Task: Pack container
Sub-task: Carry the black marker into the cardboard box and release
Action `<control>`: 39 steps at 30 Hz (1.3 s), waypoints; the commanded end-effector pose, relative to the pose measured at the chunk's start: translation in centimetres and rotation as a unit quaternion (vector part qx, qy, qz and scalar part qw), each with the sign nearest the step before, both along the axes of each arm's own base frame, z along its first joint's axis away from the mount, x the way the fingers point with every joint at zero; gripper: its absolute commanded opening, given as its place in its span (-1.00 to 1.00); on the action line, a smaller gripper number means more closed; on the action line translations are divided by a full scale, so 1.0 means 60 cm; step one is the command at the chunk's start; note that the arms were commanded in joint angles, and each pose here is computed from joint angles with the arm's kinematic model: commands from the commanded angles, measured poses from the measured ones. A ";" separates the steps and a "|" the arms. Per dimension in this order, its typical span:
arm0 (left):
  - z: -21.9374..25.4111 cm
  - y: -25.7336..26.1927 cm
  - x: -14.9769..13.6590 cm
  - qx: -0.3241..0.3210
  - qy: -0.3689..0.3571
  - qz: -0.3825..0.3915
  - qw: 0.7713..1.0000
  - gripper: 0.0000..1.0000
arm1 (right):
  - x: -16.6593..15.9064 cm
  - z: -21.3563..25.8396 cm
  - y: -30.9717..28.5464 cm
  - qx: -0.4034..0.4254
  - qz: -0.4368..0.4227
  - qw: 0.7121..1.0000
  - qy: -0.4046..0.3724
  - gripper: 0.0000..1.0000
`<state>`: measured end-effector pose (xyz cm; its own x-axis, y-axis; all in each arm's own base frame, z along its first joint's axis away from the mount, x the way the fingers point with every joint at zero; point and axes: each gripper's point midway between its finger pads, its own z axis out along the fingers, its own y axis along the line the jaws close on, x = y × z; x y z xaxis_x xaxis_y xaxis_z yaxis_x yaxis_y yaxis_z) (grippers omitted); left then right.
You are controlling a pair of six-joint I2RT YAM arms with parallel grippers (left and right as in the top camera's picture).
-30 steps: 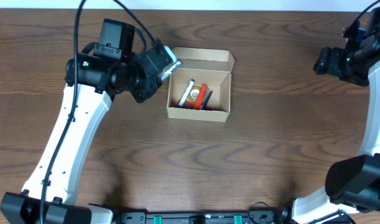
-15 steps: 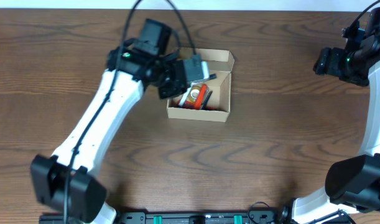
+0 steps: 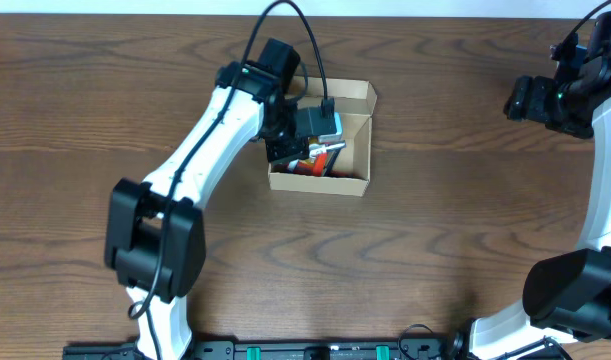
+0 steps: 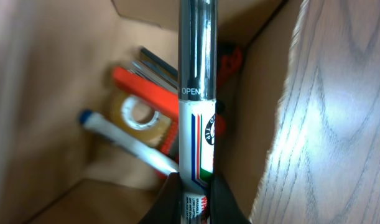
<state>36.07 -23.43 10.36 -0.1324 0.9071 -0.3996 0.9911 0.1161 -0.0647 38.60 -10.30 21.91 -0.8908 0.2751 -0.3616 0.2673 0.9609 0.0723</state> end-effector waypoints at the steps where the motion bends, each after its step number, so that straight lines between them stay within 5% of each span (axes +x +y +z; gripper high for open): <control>1: -0.013 -0.005 -0.001 0.005 0.008 -0.008 1.000 -0.88 | -0.001 0.002 0.003 0.000 0.008 1.000 -0.003 0.72; 12: -0.026 -0.035 0.021 -0.003 -0.025 -0.014 1.000 -0.88 | -0.001 0.002 0.003 0.000 0.008 1.000 -0.003 0.72; 31: -0.091 0.030 0.053 0.139 -0.047 0.053 0.988 -0.88 | -0.003 0.002 0.003 0.001 0.008 1.000 -0.001 0.72; 39: -0.091 0.029 0.053 0.139 -0.046 0.055 0.988 -0.43 | -0.002 0.002 0.003 0.001 0.008 1.000 -0.001 0.72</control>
<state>38.85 -21.87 4.55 -0.2033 0.9662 -0.1584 0.9750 0.2146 0.0573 38.56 -10.29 21.89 -0.8917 0.2745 -0.3599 0.2668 0.9611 0.0721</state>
